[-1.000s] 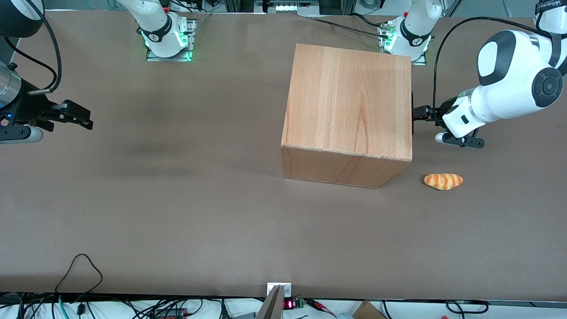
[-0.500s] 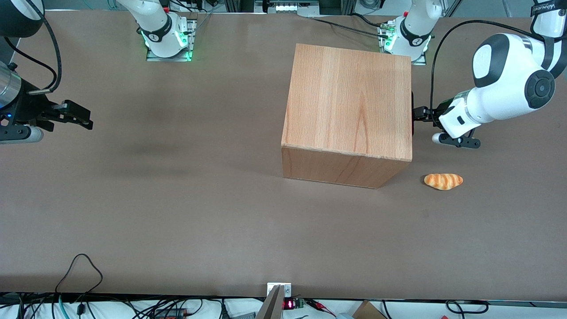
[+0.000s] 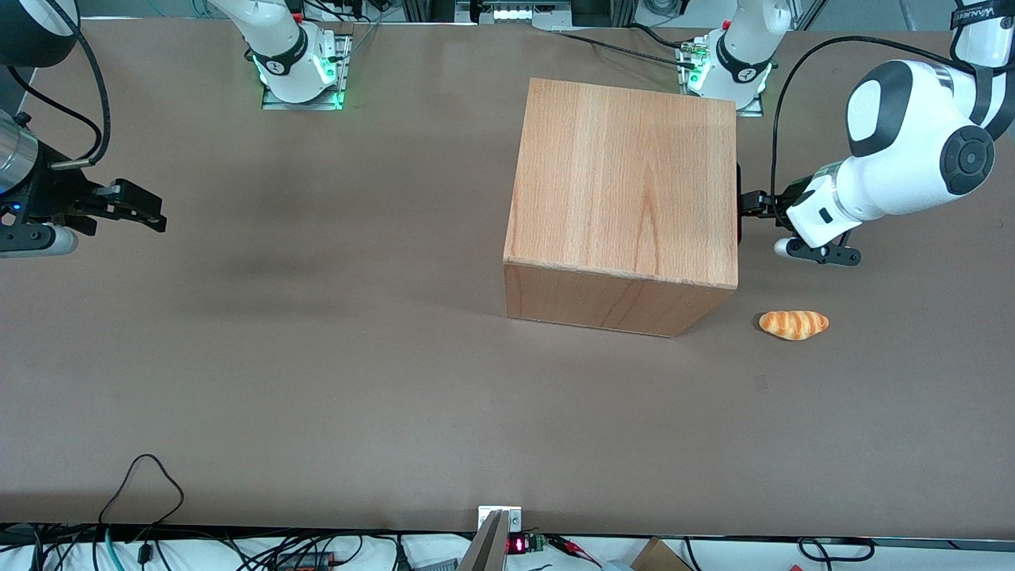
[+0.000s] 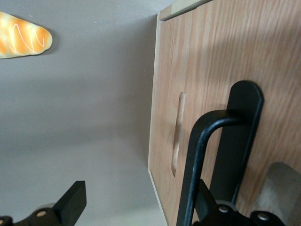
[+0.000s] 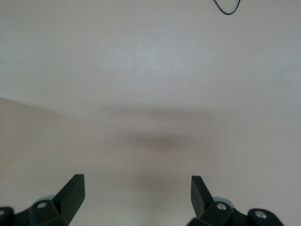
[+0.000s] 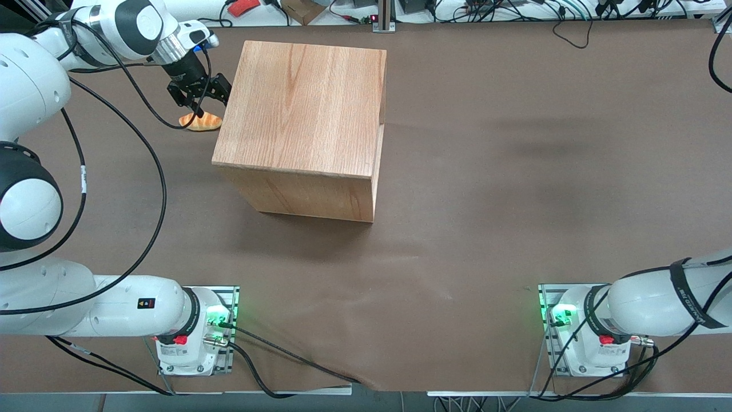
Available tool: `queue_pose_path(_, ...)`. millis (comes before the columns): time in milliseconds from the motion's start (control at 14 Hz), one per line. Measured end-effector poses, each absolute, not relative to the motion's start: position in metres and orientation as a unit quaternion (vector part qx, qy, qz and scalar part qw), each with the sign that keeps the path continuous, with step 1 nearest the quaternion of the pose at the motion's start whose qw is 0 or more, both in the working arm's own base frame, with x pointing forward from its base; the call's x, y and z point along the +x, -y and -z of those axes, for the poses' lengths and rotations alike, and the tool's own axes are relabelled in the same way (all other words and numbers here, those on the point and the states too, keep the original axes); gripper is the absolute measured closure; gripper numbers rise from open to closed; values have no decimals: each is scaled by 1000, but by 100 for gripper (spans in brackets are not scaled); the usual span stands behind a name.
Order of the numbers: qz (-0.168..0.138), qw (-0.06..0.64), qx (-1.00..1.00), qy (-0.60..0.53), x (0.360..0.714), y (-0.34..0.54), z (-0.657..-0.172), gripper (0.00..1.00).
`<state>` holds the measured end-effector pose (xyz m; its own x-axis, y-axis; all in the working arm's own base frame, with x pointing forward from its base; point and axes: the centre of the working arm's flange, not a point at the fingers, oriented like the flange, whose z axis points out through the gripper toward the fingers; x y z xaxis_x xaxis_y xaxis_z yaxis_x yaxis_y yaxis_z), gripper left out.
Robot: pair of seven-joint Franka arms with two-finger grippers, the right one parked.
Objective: Open top drawer with left arm
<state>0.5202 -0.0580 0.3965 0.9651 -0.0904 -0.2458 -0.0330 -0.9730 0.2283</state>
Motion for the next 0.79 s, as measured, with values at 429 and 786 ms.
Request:
queue_pose_path(429,126,108,986,28,521,46,-396,0)
queue_pose_path(786,123,100,987,23,523,20,-396,0)
